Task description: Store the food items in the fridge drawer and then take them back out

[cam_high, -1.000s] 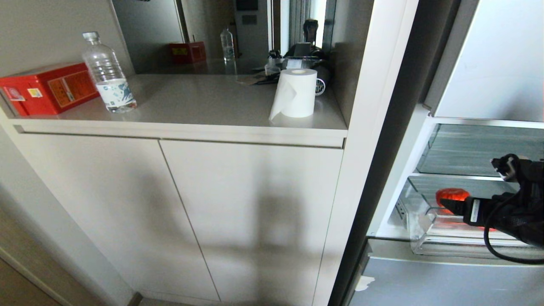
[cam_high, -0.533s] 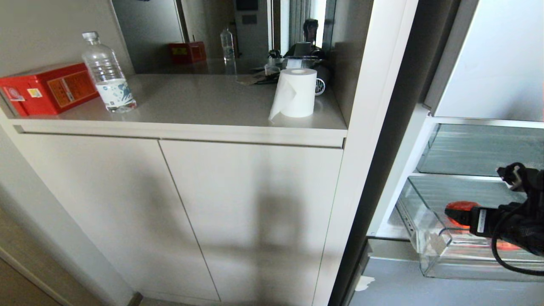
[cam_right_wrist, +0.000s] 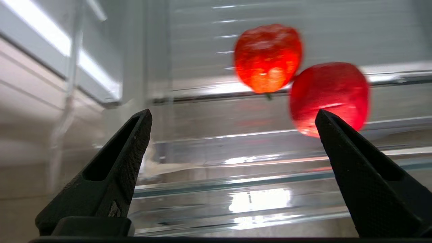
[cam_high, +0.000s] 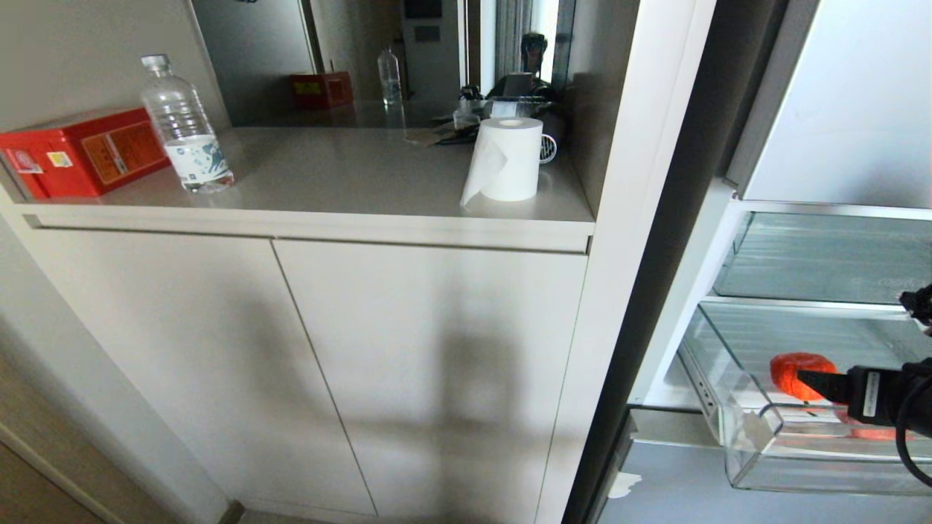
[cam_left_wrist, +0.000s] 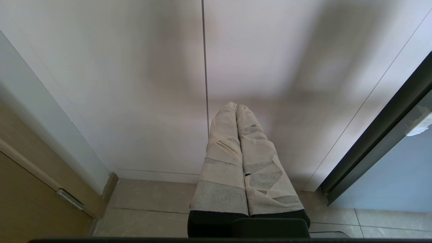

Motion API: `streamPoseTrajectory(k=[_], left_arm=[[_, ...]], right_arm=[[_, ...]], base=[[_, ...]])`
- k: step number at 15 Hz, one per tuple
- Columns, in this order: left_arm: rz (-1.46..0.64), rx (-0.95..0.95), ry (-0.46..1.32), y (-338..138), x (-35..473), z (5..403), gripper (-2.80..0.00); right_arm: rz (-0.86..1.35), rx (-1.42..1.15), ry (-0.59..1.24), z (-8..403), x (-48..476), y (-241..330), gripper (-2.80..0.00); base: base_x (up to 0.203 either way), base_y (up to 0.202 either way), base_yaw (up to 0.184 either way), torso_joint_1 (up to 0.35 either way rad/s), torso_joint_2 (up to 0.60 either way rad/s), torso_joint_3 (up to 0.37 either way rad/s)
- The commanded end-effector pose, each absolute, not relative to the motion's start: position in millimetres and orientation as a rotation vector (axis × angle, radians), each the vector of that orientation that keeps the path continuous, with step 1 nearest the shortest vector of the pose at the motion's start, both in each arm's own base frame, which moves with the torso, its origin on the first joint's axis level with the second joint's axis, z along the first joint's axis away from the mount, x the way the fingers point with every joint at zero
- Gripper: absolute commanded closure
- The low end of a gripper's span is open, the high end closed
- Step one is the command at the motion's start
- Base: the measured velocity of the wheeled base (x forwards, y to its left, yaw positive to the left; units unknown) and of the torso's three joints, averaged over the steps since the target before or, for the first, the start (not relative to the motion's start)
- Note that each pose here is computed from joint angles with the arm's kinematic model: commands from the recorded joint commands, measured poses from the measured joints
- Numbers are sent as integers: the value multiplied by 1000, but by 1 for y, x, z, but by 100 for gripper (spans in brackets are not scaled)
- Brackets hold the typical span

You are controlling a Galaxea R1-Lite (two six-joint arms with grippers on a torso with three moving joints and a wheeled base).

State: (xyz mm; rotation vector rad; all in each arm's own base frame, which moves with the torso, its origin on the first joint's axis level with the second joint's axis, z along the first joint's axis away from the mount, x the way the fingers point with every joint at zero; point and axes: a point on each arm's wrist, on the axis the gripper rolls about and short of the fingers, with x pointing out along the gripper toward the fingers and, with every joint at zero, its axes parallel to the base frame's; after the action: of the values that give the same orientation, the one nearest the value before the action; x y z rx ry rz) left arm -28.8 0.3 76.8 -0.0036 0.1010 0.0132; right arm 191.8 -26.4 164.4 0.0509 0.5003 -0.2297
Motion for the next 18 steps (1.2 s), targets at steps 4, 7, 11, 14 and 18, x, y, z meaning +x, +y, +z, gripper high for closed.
streamPoseTrajectory(k=[4,7,11,14,18], left_arm=[[14,-4,103,0,-29,77,0],[14,-4,102,0,-29,77,0],[14,-4,101,0,-29,77,0],[14,-4,103,0,-29,77,0],[14,-4,102,0,-29,77,0]], right_arm=[[-280,63,556,154,207,-39,-280],[-317,72,587,149,225,-52,-280],[-347,40,608,147,236,-68,-280],[-350,36,582,153,238,-69,-280],[-350,32,564,158,242,-70,-280]], base=[[0,0,0,0,0,0],[0,0,0,0,0,0],[0,0,0,0,0,0],[0,0,0,0,0,0],[0,0,0,0,0,0]])
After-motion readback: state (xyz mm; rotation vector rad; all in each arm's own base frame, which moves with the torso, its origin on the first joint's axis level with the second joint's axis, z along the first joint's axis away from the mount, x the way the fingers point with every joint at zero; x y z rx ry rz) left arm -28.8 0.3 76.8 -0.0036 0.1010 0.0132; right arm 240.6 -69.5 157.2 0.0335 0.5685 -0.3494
